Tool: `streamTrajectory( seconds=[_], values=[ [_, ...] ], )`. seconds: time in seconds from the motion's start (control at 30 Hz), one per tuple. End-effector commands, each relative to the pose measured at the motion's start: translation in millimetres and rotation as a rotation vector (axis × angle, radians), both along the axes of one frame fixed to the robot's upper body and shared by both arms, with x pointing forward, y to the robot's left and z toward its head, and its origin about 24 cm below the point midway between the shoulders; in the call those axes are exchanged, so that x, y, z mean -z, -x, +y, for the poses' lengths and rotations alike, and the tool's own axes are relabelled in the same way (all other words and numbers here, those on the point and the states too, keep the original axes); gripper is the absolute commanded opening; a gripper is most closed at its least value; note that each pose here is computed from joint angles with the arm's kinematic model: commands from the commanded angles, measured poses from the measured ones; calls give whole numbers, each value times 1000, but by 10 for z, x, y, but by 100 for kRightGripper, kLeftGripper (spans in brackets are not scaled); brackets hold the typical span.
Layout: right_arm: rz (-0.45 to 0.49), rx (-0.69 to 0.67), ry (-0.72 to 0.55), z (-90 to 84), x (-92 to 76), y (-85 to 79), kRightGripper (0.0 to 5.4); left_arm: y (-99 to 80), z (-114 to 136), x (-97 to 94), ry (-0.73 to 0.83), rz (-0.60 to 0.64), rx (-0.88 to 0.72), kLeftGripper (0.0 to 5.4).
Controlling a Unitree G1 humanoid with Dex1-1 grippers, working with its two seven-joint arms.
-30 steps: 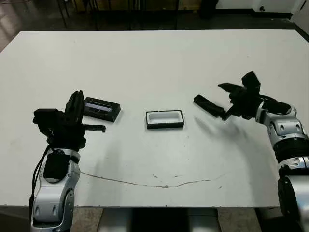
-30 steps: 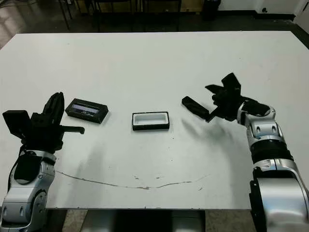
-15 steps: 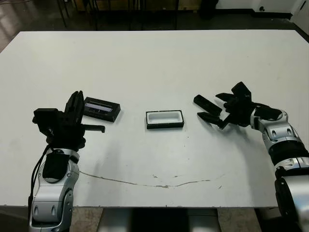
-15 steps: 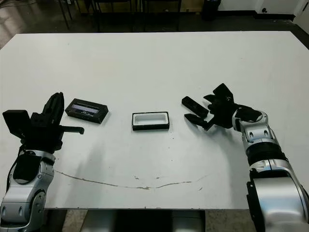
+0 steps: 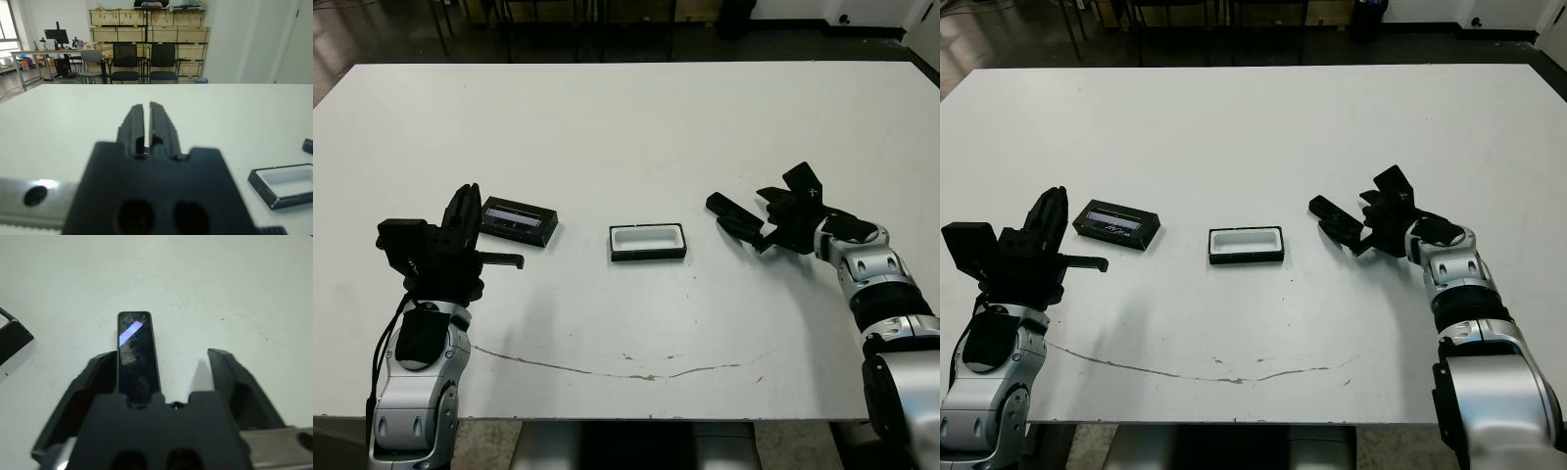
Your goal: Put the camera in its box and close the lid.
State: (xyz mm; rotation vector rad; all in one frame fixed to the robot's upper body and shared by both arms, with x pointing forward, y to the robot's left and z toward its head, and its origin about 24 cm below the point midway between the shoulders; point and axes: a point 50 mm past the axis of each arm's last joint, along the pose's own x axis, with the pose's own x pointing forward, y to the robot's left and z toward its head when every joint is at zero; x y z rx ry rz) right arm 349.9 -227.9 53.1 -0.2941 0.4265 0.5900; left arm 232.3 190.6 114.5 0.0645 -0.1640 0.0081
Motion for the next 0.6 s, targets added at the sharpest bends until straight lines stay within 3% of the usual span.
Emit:
streamTrajectory(
  seconds=[0.03,0.2,0.4,0.6],
  values=[
    [75,-25,86,-37,155,100,337,15,28,56,-13,37,-3,0],
    [47,-163,200,-19,58,90,230,23,24,52,-14,38,-3,0],
    [82,-277,263,-14,-23,73,100,29,16,48,-6,43,-9,0],
    [164,-326,224,-14,-74,68,70,33,16,49,-13,45,-10,0]
  ],
)
